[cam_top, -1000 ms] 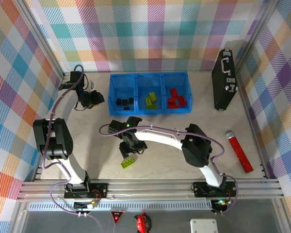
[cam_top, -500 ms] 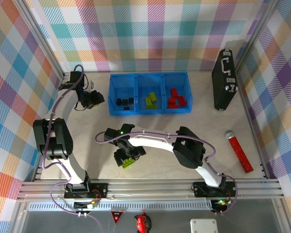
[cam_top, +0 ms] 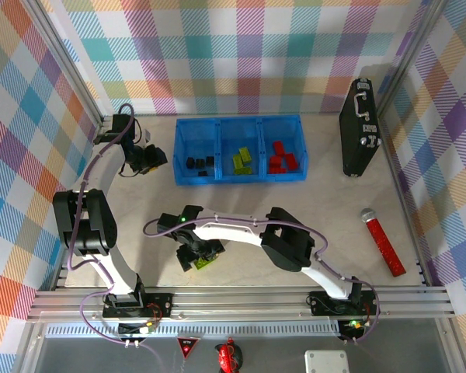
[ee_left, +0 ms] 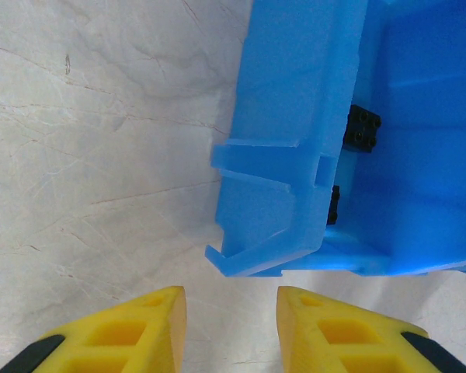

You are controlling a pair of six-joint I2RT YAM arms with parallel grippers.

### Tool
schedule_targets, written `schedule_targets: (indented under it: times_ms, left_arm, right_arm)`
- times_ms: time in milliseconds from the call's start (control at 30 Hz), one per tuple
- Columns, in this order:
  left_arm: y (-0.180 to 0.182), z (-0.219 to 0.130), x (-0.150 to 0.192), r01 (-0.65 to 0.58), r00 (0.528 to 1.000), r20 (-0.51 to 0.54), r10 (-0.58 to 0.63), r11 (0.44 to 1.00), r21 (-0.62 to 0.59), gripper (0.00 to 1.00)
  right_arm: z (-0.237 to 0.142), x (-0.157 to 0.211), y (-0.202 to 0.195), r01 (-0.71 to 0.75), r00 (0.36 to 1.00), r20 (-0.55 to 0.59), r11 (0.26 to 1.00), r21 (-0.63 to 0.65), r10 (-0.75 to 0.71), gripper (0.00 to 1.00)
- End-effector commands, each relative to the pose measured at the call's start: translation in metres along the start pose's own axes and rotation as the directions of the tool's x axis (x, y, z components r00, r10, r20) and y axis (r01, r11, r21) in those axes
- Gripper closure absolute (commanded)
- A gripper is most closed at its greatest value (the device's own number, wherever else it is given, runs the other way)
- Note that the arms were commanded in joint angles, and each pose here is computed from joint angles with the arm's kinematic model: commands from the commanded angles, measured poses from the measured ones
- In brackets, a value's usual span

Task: Sort the legos into containers by color
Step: Pick up the lego from the bottom-center of the table.

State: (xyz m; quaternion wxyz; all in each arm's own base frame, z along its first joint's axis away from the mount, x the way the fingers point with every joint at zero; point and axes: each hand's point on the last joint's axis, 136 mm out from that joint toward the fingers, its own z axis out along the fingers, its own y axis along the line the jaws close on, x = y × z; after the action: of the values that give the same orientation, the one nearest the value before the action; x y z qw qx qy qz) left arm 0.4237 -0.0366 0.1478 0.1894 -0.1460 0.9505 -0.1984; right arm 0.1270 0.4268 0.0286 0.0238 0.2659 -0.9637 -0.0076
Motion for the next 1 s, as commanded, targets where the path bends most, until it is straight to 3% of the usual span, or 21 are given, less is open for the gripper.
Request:
schedule_targets:
  times_ms: [0,967]
  left_arm:
    - [-0.0018,-0.0124,0.0003,-0.015,1.000,0.008,0.015,1.000,0.015,0.64]
    - [-0.0026,-0.0112,0.0015,-0.012,1.000,0.001,0.012,1.000,0.023,0.64]
  right_arm:
    - [0.0017,0.0040,-0.0018,0.013,1.000,-0.019,1.000,0.025,-0.013,0.17]
    - [-0.0040,0.0041,-0.0027,0.010,1.000,0.009,1.000,0.010,-0.010,0.36]
